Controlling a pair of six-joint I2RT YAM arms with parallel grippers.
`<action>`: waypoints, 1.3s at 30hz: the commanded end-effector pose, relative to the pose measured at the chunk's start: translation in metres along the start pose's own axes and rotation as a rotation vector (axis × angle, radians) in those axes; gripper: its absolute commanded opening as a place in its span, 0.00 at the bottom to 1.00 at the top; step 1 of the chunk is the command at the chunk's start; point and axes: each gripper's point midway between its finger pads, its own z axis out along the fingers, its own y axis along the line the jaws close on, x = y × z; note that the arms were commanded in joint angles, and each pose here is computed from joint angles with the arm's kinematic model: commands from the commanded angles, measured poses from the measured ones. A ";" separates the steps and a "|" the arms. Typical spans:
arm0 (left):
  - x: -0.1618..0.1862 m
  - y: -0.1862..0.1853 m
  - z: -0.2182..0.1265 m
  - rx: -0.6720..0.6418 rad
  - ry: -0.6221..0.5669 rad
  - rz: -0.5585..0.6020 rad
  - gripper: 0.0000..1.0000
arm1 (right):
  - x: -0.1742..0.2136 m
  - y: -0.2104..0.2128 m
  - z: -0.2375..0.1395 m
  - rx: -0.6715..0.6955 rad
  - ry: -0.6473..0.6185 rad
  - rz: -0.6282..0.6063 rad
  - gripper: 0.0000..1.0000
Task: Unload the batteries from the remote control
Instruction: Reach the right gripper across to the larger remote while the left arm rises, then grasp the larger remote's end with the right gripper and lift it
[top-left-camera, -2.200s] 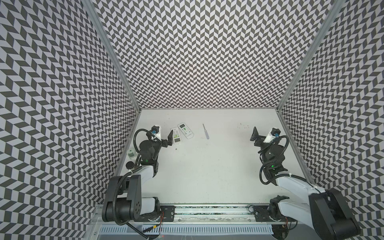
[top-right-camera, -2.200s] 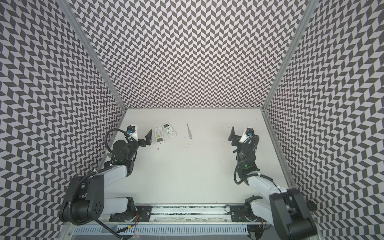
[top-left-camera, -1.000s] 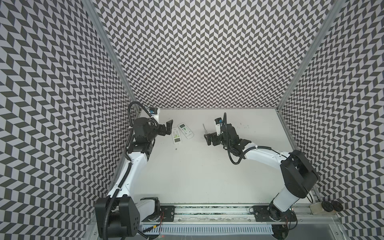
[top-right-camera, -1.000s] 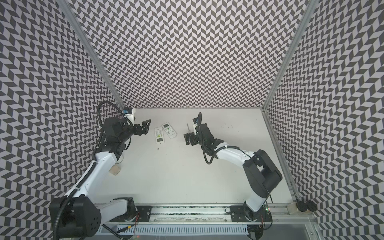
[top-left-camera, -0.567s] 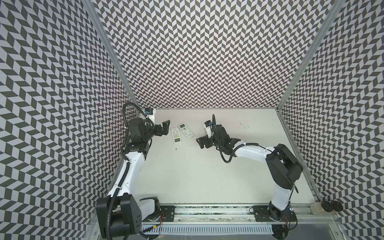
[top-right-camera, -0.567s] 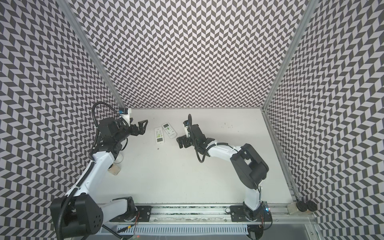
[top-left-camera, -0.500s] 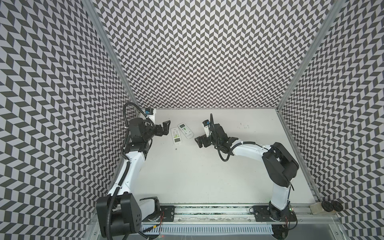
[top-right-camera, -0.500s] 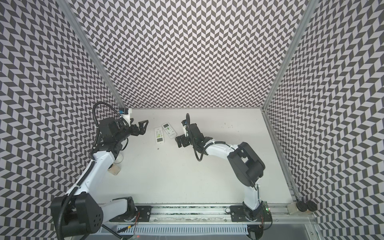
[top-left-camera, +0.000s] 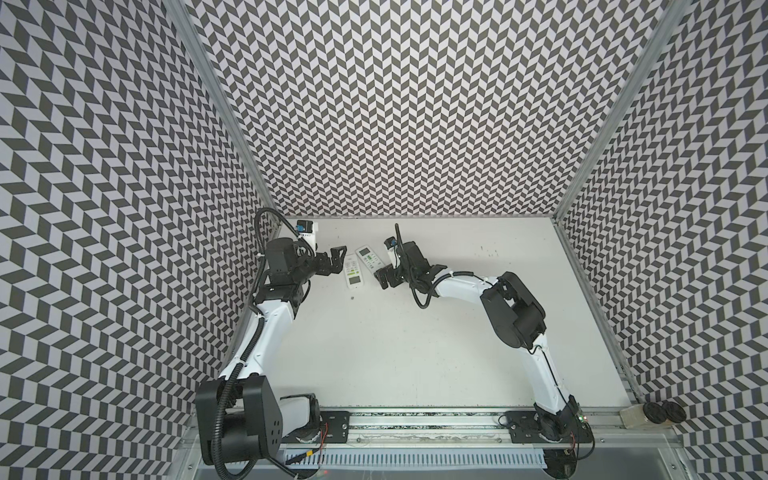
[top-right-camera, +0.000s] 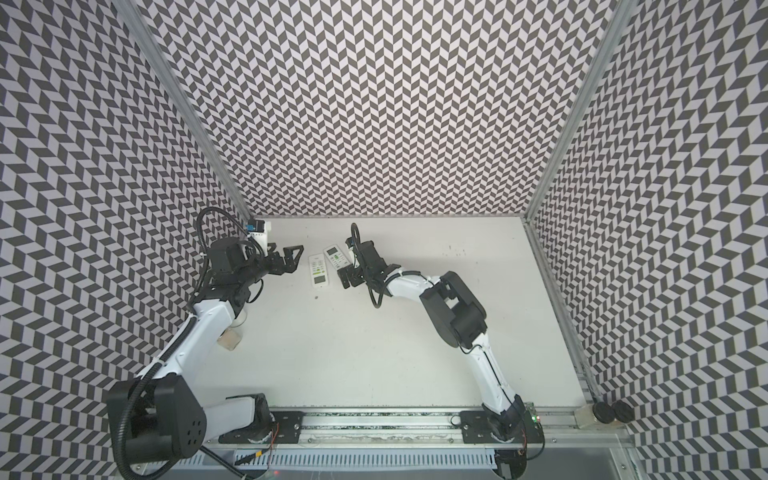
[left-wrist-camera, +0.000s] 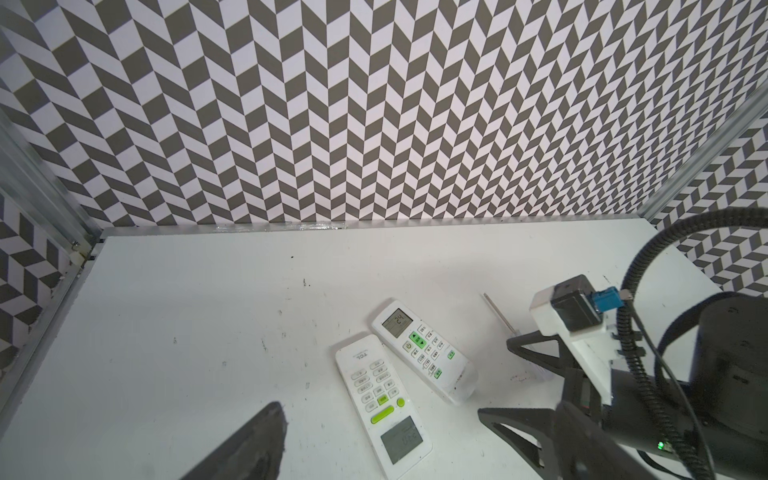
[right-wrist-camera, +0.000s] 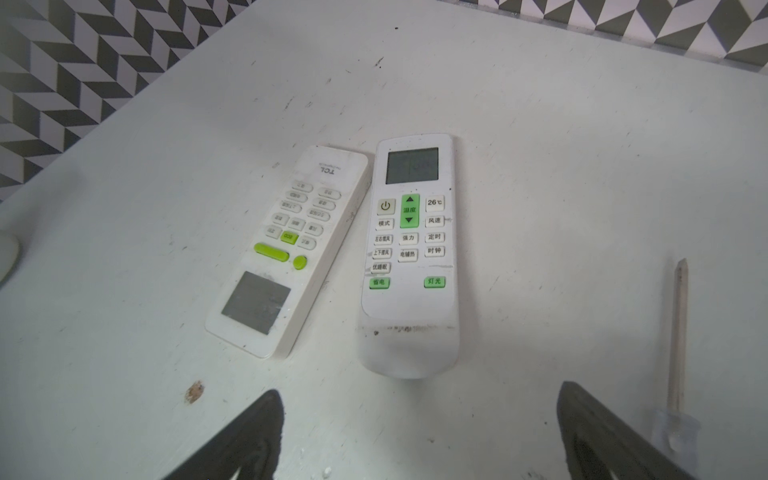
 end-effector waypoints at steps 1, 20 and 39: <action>0.000 -0.002 0.003 -0.011 0.003 0.005 1.00 | -0.005 0.006 0.012 -0.020 -0.037 -0.020 0.97; 0.003 -0.013 0.003 0.030 -0.006 -0.023 1.00 | 0.033 0.014 0.074 0.001 0.076 -0.070 0.81; -0.015 0.005 0.006 -0.075 0.002 0.071 1.00 | -0.022 0.007 0.024 0.023 -0.082 -0.085 0.47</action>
